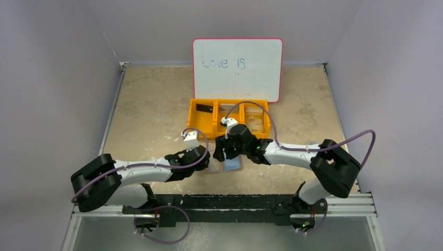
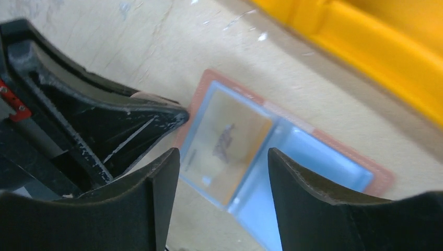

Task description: Take the credit cards out of the card holder

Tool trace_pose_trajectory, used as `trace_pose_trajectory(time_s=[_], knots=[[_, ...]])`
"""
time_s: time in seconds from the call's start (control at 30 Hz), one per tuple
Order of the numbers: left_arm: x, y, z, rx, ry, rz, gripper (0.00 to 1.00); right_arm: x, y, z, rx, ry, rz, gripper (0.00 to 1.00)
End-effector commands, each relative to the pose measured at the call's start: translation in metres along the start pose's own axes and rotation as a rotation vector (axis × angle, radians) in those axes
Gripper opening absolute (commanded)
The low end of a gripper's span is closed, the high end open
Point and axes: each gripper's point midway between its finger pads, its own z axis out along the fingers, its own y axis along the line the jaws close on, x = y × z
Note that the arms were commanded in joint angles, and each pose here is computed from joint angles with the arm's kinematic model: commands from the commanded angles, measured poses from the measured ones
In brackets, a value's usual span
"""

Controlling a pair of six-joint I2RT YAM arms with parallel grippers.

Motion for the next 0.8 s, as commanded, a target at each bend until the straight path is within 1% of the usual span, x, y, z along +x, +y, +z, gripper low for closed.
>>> trace_pose_trajectory(time_s=[0.0,0.13,0.2,0.27,0.47,0.67,0.77], knots=[[-0.004,-0.005,-0.009,0.059,-0.019,-0.050,0.00,0.003,0.023,0.004,0.043,-0.006,-0.096,0.68],[-0.007,-0.004,-0.015,0.086,-0.037,-0.090,0.00,0.011,0.028,0.005,0.069,-0.007,-0.136,0.73],[-0.006,-0.002,-0.015,0.092,-0.038,-0.102,0.00,0.017,0.025,0.008,0.081,-0.002,-0.151,0.80],[-0.005,-0.002,-0.015,0.100,-0.036,-0.115,0.00,0.024,0.027,0.011,0.079,0.010,-0.182,0.84],[-0.004,0.000,-0.017,0.115,-0.043,-0.147,0.00,0.036,0.035,0.019,0.054,0.017,-0.253,0.85],[-0.006,-0.006,-0.021,0.166,-0.050,-0.188,0.00,0.044,0.045,0.022,0.030,0.022,-0.311,0.86],[-0.008,-0.008,-0.022,0.176,-0.050,-0.194,0.00,0.052,0.039,0.028,0.084,0.044,-0.323,0.87]])
